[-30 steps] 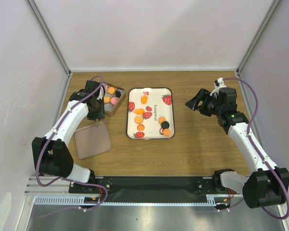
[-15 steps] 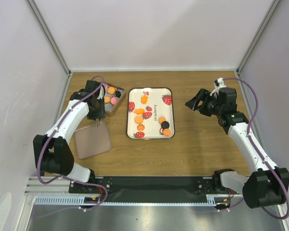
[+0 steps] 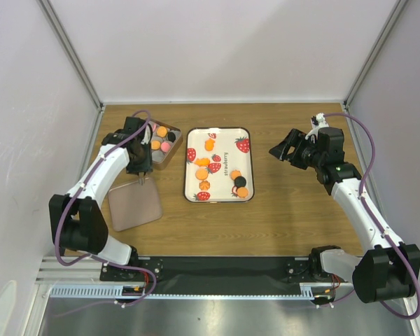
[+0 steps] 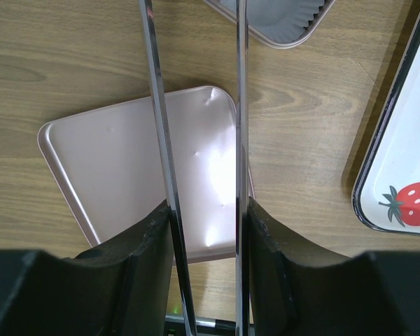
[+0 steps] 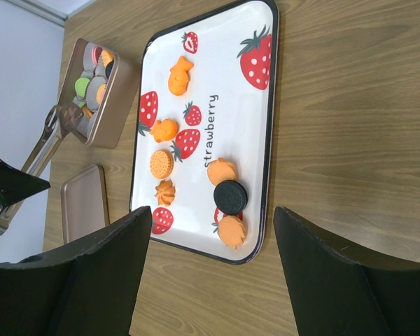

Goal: Pack the cookies

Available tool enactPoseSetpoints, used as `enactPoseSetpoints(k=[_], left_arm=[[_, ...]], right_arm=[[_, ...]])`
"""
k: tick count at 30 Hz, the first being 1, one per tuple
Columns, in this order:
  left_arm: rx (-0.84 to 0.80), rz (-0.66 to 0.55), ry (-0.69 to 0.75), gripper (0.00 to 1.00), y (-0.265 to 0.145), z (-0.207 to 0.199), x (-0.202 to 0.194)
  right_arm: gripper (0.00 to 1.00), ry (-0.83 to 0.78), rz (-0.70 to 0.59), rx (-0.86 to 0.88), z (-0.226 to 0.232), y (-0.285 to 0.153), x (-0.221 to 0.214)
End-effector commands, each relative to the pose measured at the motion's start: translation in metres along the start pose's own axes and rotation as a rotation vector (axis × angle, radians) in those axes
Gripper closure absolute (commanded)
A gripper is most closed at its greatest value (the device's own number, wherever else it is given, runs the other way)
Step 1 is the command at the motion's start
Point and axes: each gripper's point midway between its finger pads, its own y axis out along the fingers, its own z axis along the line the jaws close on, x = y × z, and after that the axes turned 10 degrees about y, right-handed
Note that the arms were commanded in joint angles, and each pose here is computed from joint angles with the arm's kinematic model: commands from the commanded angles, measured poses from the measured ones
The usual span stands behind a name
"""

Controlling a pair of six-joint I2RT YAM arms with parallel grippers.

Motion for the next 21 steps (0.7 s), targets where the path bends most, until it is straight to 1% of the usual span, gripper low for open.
enactPoseSetpoints(k=[1,7,11,12,14,15,17,18,21], left_arm=[[-0.014,-0.049,0.005,0.54,-0.008,0.002,0.012],[-0.040,-0.108,0.007,0.54,-0.032,-0.005,0.026],[-0.076,-0.181,0.033,0.55,-0.054,-0.028,0.048],[-0.096,-0.190,0.062,0.55,-0.058,-0.042,0.049],[-0.116,-0.211,0.071,0.55,-0.064,-0.058,0.058],[-0.141,-0.216,0.104,0.55,-0.067,-0.075,0.058],[-0.161,-0.235,0.120,0.55,-0.073,-0.091,0.064],[-0.181,-0.227,0.151,0.55,-0.071,-0.107,0.062],[-0.228,-0.225,0.191,0.55,-0.074,-0.136,0.061]], right_arm=[[0.23,-0.027,-0.030,0.033,0.012,-0.004,0.009],[0.23,-0.027,-0.031,0.028,0.010,-0.004,0.010],[0.23,-0.024,-0.032,0.023,0.009,-0.003,0.010],[0.23,-0.025,-0.034,0.020,0.009,-0.003,0.010],[0.23,-0.025,-0.035,0.015,0.007,-0.002,0.011],[0.23,-0.027,-0.035,0.015,0.007,-0.002,0.010],[0.23,-0.026,-0.038,0.010,0.006,-0.002,0.011],[0.23,-0.028,-0.042,0.011,0.007,-0.003,0.013],[0.23,-0.029,-0.040,0.005,0.005,-0.003,0.012]])
